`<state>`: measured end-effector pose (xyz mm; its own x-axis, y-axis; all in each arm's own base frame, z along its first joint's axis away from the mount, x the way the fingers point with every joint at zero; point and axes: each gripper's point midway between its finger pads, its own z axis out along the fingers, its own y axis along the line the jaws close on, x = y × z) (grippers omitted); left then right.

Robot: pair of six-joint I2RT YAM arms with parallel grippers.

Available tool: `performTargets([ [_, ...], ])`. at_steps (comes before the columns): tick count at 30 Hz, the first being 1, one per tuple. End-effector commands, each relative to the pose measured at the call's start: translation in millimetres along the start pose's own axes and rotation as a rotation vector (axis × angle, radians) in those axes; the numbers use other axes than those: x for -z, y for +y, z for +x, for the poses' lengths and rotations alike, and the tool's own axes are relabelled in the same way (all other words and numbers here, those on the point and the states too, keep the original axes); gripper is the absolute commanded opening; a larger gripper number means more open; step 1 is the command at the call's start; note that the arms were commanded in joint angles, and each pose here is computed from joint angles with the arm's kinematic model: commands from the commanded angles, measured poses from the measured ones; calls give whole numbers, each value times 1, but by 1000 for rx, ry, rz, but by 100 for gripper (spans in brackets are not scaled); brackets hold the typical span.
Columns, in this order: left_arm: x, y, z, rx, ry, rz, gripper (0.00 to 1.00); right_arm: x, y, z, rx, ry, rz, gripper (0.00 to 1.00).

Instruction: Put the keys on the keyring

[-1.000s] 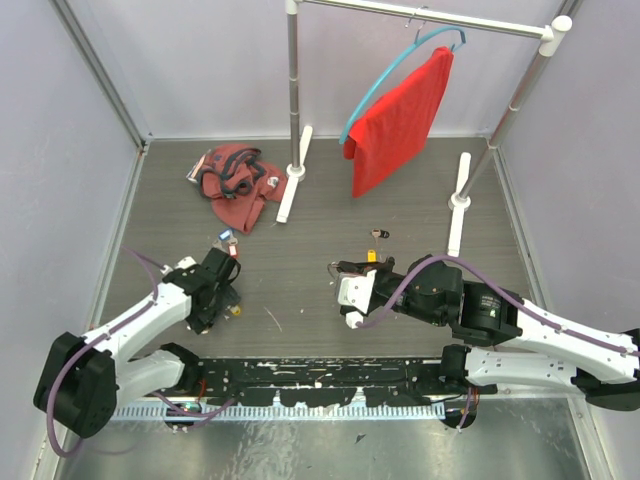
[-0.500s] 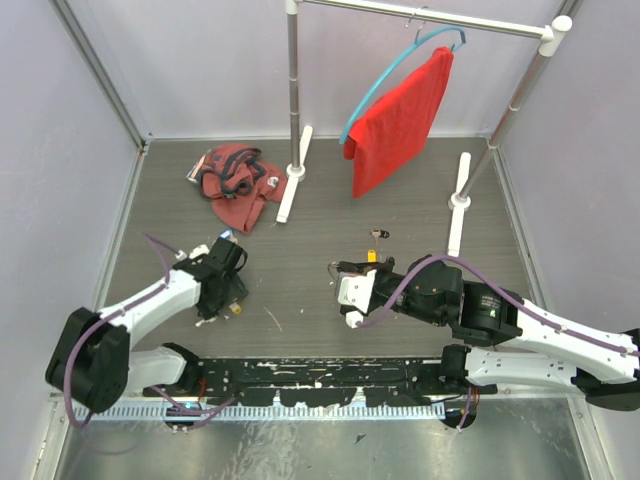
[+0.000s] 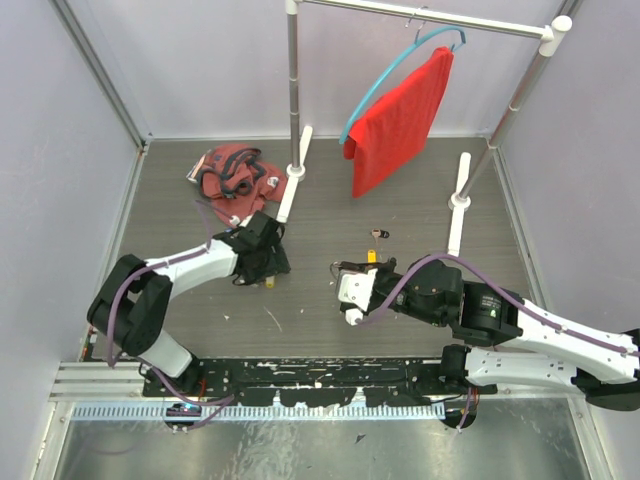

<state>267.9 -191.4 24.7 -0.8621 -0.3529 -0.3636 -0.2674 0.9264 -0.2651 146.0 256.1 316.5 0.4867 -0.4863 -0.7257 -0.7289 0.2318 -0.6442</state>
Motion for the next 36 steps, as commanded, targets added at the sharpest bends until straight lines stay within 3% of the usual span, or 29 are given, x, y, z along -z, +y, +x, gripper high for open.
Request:
performTargets([
  [1,11,-23,-1,-70,-7,81,78,9,-20,-10,-32,-34,86,1],
  [9,49,17,-25,-80,-140,-36,76,8,-19,-8,-29,-33,96,1],
  [18,29,30,4,-41,-23,-42,59,7,-18,-8,-32,-29,91,1],
  [28,32,14,3,282,-157,198,62,7,-15,-5,-45,-19,83,1],
  [36,30,14,-10,415,-238,233,51,7,-17,-6,-42,-18,88,1],
])
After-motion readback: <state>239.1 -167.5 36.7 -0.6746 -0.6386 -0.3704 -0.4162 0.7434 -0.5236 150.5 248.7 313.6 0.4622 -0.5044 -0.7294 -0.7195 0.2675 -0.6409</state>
